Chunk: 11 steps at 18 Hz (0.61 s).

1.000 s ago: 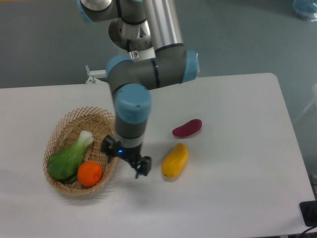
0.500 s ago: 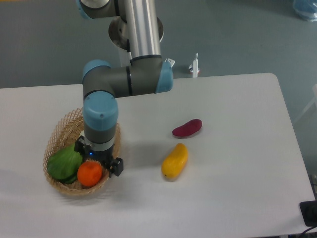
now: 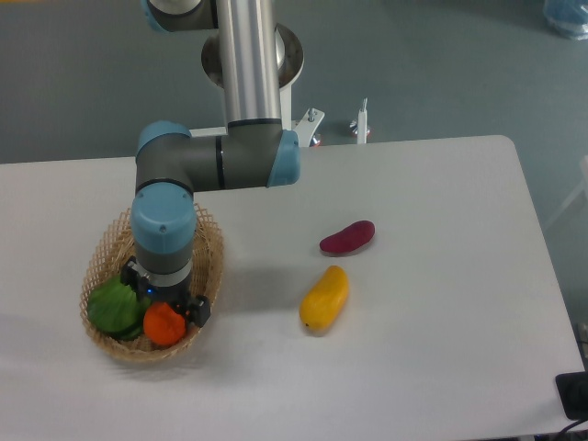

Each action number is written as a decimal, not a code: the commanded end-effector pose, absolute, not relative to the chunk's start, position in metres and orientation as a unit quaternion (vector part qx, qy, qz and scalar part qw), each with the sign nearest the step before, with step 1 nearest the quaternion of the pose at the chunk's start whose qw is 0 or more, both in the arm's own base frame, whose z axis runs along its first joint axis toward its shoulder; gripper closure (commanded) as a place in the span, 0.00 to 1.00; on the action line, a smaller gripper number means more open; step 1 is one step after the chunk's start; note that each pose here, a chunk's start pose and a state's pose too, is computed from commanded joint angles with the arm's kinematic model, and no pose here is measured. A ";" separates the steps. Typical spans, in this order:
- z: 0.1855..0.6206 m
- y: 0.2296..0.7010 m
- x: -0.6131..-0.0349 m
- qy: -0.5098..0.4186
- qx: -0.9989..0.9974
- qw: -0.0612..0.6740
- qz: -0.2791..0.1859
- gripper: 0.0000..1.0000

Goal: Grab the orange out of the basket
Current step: 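Lower the gripper onto the orange and close it around the fruit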

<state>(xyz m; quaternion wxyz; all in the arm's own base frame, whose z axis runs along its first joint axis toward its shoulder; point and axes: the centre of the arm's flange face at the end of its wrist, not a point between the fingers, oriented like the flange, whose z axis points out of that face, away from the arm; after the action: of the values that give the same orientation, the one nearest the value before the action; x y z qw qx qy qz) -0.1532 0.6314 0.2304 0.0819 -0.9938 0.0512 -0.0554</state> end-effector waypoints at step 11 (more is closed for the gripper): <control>0.244 0.633 -0.155 0.051 -0.993 0.092 -0.049 0.50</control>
<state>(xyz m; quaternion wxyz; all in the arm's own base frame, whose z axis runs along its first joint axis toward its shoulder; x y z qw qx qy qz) -0.1552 0.6331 0.2438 0.0924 -0.9932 0.0507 -0.0493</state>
